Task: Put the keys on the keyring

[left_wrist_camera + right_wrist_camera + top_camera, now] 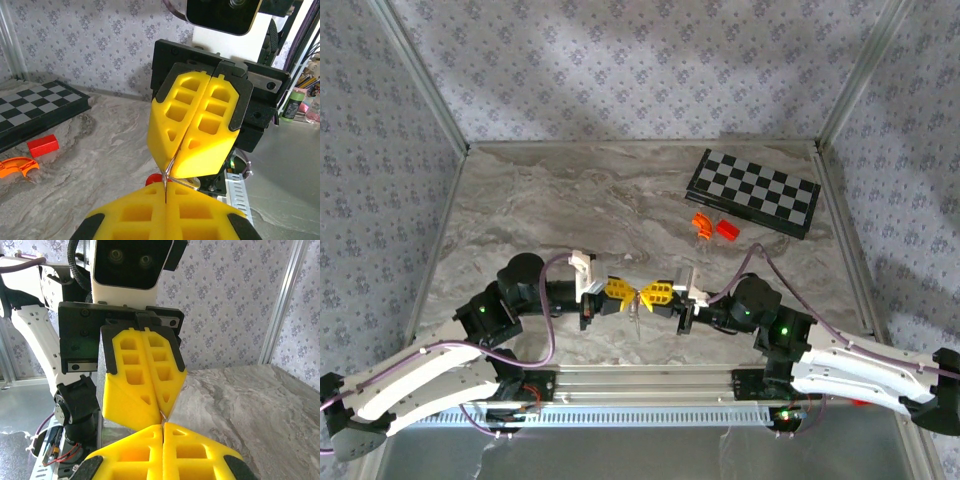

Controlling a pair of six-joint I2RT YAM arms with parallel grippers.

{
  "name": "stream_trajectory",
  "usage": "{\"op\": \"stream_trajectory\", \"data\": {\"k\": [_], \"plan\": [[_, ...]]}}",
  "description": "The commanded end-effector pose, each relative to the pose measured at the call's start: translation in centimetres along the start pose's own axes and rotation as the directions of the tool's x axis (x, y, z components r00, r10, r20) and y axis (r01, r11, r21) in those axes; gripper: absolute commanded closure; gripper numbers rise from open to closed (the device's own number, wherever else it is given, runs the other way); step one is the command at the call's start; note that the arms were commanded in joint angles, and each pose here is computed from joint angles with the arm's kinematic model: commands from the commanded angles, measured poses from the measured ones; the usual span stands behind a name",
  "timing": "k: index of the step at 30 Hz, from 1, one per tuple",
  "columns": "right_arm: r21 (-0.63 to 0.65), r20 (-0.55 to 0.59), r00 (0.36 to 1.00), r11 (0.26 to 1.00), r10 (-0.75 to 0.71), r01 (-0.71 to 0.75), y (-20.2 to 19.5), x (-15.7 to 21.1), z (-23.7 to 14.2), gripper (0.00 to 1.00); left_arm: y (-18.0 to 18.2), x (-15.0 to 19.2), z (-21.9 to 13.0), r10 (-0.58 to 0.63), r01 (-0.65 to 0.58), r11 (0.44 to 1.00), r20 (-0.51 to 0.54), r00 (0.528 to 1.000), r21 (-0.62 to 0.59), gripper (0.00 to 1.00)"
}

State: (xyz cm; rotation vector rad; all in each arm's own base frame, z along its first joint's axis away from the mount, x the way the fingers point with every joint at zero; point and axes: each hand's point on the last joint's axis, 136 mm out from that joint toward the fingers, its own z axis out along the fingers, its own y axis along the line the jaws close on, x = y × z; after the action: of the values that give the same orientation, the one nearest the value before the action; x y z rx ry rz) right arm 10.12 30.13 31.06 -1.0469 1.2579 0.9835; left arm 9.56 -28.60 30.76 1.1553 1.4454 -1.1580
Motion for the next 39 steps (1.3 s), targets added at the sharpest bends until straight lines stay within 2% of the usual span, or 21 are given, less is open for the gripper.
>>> {"op": "stream_trajectory", "data": {"k": [1,20,39], "plan": [[-0.046,0.005,1.000,0.999,-0.025,0.025,0.9,-1.1,0.0,1.00,-2.1,-3.2,-0.4,0.061,-0.068,0.994,0.076,0.995,0.087,1.00],[-0.104,-0.073,0.994,0.992,-0.080,0.072,1.9,0.3,-0.7,1.00,-2.6,-4.3,-0.6,0.044,-0.056,0.992,0.109,0.993,0.111,1.00],[-0.066,-0.072,0.991,0.992,-0.115,0.110,1.3,0.5,-1.6,1.00,-1.4,-4.4,-0.3,0.031,-0.037,0.998,0.121,0.992,0.049,1.00]]}}
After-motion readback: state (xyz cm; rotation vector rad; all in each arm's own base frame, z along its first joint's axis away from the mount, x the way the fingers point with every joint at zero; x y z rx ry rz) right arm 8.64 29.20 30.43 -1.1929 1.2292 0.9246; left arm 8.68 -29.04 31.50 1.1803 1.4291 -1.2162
